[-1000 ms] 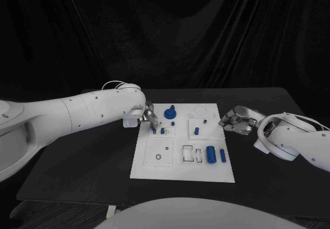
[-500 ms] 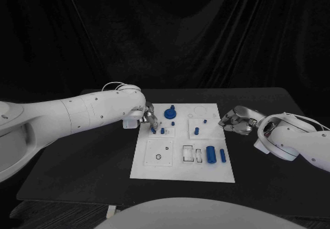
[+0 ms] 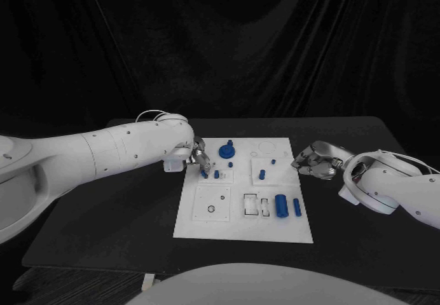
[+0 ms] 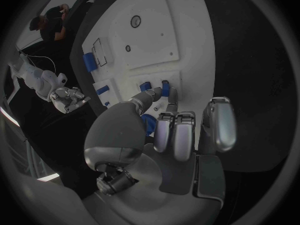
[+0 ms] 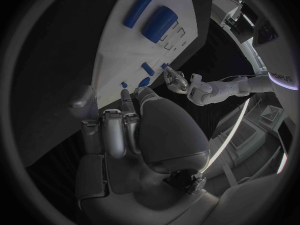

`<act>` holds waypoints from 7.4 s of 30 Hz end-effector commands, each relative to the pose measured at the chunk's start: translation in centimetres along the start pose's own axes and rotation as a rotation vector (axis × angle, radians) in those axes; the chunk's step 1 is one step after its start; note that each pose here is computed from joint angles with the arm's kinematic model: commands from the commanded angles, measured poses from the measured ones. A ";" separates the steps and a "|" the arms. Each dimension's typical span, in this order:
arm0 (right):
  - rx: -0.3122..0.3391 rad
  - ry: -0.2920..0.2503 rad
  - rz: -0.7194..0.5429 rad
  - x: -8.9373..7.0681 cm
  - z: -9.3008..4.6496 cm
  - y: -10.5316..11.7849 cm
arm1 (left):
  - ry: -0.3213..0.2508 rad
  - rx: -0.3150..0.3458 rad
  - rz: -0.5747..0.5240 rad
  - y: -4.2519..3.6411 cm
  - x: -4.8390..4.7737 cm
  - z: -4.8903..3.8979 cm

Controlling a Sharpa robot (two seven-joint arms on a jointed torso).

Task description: Assemble the parts on the task board

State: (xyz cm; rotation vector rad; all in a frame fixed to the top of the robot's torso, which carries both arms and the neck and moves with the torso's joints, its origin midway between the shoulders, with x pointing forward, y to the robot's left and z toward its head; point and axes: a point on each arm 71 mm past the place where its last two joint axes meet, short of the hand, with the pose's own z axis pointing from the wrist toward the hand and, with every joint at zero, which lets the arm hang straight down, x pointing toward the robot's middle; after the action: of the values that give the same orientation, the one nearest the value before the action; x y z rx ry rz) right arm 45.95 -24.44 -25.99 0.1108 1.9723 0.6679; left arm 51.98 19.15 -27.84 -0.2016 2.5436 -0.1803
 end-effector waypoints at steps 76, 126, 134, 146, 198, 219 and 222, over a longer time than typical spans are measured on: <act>0.016 0.006 -0.002 0.3 0.0 -0.2 | 0.001 -0.002 0.075 0.39 0.84 -0.06; 0.017 0.004 -0.002 0.3 -0.1 -0.5 | -0.189 0.096 -0.025 0.69 -0.34 -1.72; -0.016 -0.027 0.000 0.0 -0.1 -0.3 | -0.489 0.346 -0.067 -0.30 -2.58 -4.06; -0.096 -0.096 0.001 -0.4 -0.2 0.4 | -0.710 0.768 0.082 -2.07 -3.49 -6.24; -0.170 -0.129 0.007 -0.2 -0.9 0.9 | -0.554 0.599 0.688 -5.23 1.70 0.88; -0.158 -0.116 0.007 -0.1 -0.8 0.8 | -0.574 0.604 0.689 -5.65 1.62 1.35; -0.157 -0.115 0.007 -0.1 -0.8 0.8 | -0.574 0.608 0.690 -5.78 1.73 1.49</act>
State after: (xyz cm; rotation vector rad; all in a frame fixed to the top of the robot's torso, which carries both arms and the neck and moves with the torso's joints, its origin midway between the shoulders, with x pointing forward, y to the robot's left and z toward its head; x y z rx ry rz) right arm 45.22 -24.13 -25.10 0.0581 1.7924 0.8096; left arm 52.08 13.28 -29.01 0.7309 1.7728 -0.5013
